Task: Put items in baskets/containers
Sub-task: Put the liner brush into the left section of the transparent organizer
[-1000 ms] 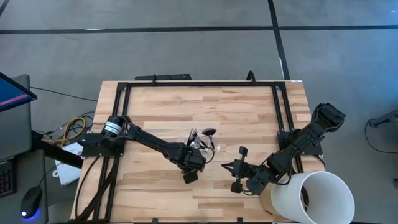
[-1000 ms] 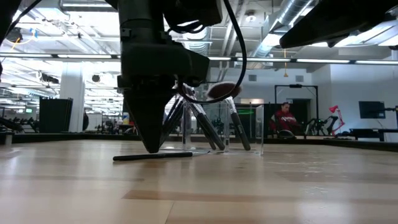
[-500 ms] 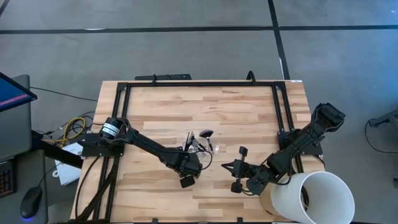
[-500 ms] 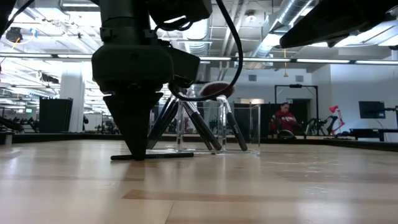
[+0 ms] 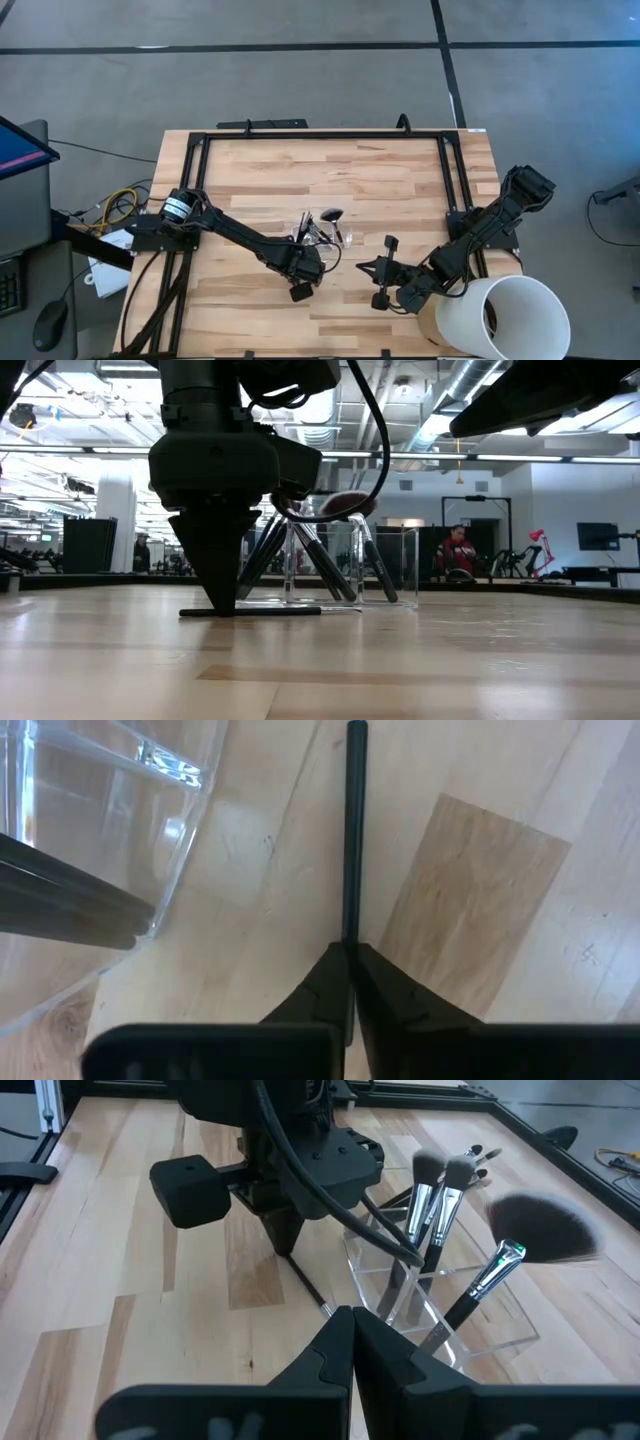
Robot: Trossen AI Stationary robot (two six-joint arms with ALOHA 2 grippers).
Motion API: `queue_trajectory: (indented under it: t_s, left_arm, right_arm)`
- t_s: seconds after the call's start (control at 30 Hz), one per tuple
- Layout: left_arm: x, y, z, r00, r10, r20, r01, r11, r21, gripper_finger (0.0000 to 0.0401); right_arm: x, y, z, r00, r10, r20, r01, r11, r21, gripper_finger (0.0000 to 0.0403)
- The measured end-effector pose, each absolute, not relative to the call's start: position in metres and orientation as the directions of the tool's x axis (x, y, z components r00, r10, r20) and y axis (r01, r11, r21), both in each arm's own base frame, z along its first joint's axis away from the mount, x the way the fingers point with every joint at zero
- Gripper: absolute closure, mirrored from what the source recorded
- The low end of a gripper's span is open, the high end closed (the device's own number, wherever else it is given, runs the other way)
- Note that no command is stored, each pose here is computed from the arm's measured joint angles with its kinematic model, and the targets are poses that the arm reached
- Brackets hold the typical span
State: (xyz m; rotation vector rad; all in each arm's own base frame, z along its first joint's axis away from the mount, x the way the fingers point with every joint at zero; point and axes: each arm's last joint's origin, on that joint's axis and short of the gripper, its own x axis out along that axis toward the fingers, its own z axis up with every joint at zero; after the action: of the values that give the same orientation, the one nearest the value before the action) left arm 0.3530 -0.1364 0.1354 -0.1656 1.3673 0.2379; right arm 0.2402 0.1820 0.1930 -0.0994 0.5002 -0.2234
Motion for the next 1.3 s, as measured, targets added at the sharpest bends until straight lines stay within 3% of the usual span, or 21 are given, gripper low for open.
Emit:
queue_trajectory:
  t_s: [0.33, 0.77, 1.03, 1.3]
  left_arm:
    - [0.349, -0.133, 0.146, 0.192, 0.068, -0.979, -0.266, 0.964, 0.015, 0.0392]
    - [0.333, -0.140, 0.211, 0.385, 0.033, -0.922, -0.237, 0.969, -0.064, 0.0392]
    - [0.309, -0.142, 0.267, 0.577, 0.093, -0.811, -0.214, 0.976, -0.040, 0.0392]
    - [0.274, -0.148, 0.305, 0.834, 0.110, -0.540, -0.154, 0.987, -0.038, 0.0392]
  right_arm:
    - [0.240, 0.182, 0.193, 0.854, -0.236, -0.464, 0.187, 0.971, -0.150, 0.0402]
    - [0.240, 0.183, 0.193, 0.853, -0.215, -0.476, 0.183, 0.976, -0.115, 0.0402]
    - [0.245, 0.180, 0.197, 0.870, -0.247, -0.426, 0.244, 0.968, -0.062, 0.0394]
    - [0.274, 0.164, 0.215, 0.948, -0.111, -0.298, 0.141, 0.986, 0.084, 0.0328]
